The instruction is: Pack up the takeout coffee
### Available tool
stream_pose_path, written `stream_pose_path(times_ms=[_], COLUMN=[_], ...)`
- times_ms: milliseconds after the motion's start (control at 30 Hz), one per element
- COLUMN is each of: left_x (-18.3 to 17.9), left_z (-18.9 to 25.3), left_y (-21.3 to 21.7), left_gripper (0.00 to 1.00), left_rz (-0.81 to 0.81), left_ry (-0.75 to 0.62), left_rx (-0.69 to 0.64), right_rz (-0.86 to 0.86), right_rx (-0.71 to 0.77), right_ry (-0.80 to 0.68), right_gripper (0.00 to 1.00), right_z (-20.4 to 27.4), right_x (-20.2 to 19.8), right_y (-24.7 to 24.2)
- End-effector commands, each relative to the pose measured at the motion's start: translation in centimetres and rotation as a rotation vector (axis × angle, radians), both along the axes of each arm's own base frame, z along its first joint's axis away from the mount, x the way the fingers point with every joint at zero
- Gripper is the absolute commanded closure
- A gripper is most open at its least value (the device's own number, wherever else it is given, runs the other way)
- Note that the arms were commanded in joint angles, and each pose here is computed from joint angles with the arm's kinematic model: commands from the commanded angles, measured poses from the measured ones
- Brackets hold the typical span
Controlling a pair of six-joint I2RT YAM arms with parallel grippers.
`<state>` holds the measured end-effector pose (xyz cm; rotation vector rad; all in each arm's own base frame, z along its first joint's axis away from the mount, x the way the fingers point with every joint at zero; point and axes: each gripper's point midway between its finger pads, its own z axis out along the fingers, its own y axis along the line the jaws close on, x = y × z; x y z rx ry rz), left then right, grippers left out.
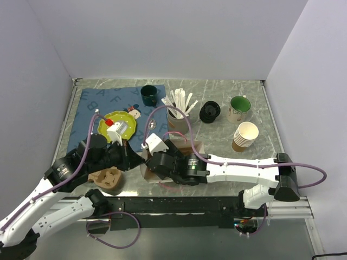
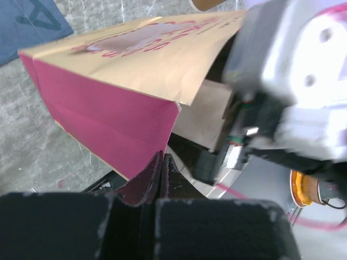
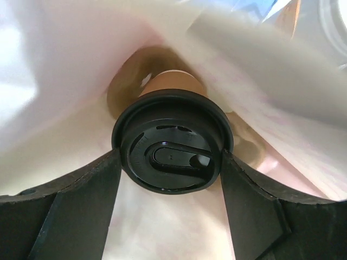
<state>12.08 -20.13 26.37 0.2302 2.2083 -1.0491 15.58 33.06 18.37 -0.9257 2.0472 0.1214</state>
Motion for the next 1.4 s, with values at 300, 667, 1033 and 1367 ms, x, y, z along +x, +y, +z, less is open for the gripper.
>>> stream_pose_path(times_ms=[300,667,1033,1367], left_x=[1.5,1.4,3.7,4.3], left_z=[1.1,0.9,1.5,3.8], left_y=[-0.3,-0.1,-2.4,-5.7], left_gripper=[0.65,0.52,0.74,0.74], left_rz=[0.0,0.101,0.043,-0.139], left_ry=[-0.034,0.08,-0.026,-0.272], left_rx=[0.08,0.033,0.116,-0.004], right_rz=[0.084,0.108,0.059,-0.043], right_rx=[0.134,0.206,0.183,0.054], right_ry=[0.028,0.029,0.037,-0.004], right_gripper=[0.44,0.46,0.47,0.47], right_z=[6.0,5.5,4.4,3.3], right_x=[-2.2,-3.1,-4.6,-6.3], right_y=[-4.9,-5.7,-6.0,-5.1])
